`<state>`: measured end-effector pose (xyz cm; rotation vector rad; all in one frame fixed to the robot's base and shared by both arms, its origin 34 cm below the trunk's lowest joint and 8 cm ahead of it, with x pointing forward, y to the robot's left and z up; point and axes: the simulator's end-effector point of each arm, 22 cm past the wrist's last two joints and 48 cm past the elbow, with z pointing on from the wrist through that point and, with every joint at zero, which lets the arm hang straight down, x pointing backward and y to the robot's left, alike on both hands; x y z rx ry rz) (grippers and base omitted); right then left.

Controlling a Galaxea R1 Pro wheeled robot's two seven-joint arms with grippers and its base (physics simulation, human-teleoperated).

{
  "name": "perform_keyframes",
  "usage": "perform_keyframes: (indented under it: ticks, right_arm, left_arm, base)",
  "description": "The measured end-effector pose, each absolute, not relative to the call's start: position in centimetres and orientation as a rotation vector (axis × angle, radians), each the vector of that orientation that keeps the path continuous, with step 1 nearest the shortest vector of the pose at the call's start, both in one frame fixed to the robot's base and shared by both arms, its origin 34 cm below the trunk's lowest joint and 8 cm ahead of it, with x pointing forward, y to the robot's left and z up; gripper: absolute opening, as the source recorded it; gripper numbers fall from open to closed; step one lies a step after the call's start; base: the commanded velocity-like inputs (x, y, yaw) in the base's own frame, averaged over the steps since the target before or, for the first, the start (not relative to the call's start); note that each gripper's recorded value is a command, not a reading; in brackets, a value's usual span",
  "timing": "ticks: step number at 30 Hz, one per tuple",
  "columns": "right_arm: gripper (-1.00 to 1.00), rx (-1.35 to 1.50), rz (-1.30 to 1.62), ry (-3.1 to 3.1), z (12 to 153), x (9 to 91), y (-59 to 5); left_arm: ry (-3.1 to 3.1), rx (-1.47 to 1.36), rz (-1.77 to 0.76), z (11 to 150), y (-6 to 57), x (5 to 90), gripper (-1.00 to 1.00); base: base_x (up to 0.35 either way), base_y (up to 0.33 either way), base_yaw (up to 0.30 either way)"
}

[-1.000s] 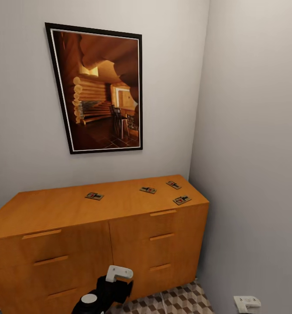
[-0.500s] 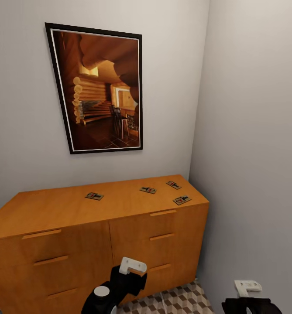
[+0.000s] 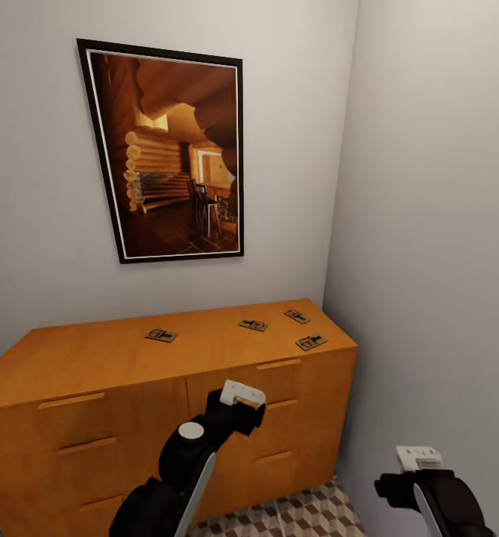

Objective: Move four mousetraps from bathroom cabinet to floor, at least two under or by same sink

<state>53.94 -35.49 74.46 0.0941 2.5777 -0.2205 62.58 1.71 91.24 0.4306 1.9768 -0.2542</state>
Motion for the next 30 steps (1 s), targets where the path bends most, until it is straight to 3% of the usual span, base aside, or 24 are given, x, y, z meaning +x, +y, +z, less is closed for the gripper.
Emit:
perform_keyframes:
  ticks: [30]
  right_arm:
    - [1.00,0.128,-0.202,2.212,92.3,68.4,-35.7]
  left_arm:
    - [1.608,0.383,-0.148,117.2,3.7,72.7,1.00]
  base:
    - [0.000,0.000,0.000]
